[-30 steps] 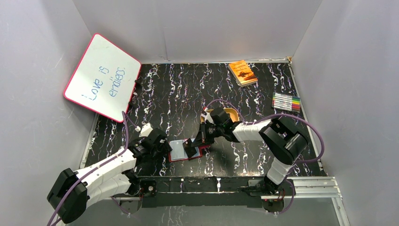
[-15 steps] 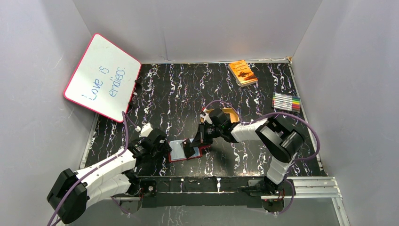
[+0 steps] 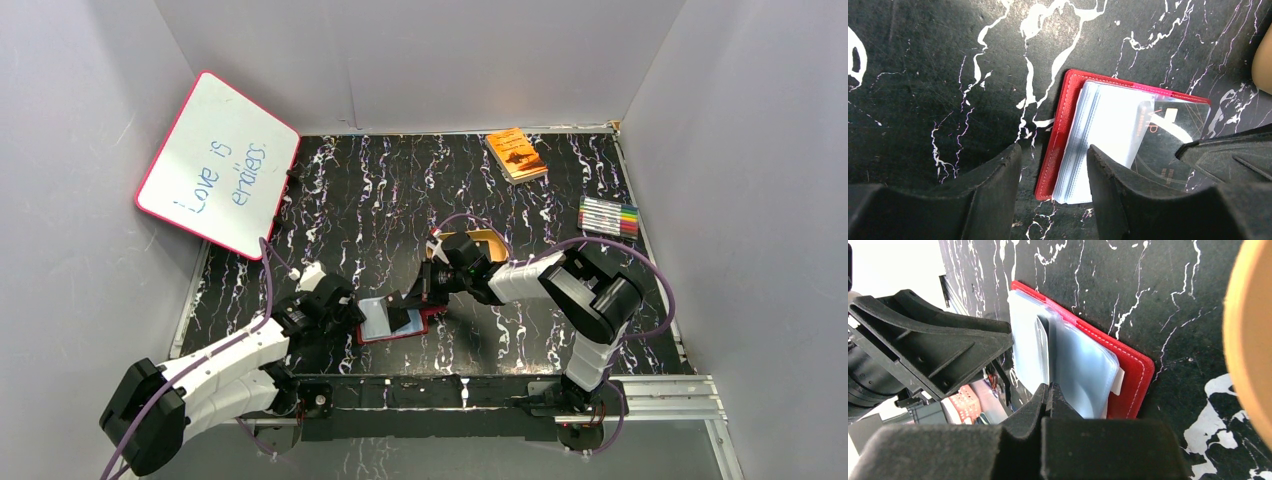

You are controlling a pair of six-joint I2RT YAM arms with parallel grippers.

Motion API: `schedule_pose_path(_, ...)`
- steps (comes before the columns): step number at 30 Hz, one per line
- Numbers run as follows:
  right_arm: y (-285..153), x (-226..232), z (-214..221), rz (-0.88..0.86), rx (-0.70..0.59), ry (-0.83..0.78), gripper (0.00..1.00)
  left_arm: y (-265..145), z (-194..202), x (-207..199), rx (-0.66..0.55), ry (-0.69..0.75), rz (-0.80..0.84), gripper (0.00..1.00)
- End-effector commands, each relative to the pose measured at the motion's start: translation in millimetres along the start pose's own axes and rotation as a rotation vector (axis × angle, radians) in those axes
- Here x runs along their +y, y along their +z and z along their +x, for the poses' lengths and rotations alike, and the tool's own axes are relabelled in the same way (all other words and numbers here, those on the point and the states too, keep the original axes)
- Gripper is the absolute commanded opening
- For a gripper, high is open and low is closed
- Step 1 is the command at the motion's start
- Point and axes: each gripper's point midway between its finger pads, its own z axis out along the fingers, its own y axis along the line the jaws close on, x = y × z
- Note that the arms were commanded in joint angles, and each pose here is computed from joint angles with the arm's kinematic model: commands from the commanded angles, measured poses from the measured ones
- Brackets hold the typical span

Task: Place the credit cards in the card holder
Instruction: Insert the credit card into the card holder.

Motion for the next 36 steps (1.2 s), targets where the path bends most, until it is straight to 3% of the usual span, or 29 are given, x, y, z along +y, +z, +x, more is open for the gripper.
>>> schedule_pose_path(1,4.6,-5.4,-5.4,0.020,-0.049,0.016,0.00,3.1,24.9,33.5,0.091,0.025,-0.094,0.49)
schedule_pose_path(19,14.3,-12.0,6.3,0.065,-0.074,0.054,0.00,3.9,27.1,33.7,0.098,0.021,-0.085,0.45)
schedule_pose_path(32,17.5,-12.8,10.9,0.062,-0.052,0.048,0.00,-20.7,-4.7,30.9,-0.019,0.033,-0.105,0.46)
schedule_pose_path(36,17.6,-12.2,10.7,0.060,-0.056,0.051,0.00,-17.5,-1.3,37.5,-0.012,0.029,-0.128,0.37)
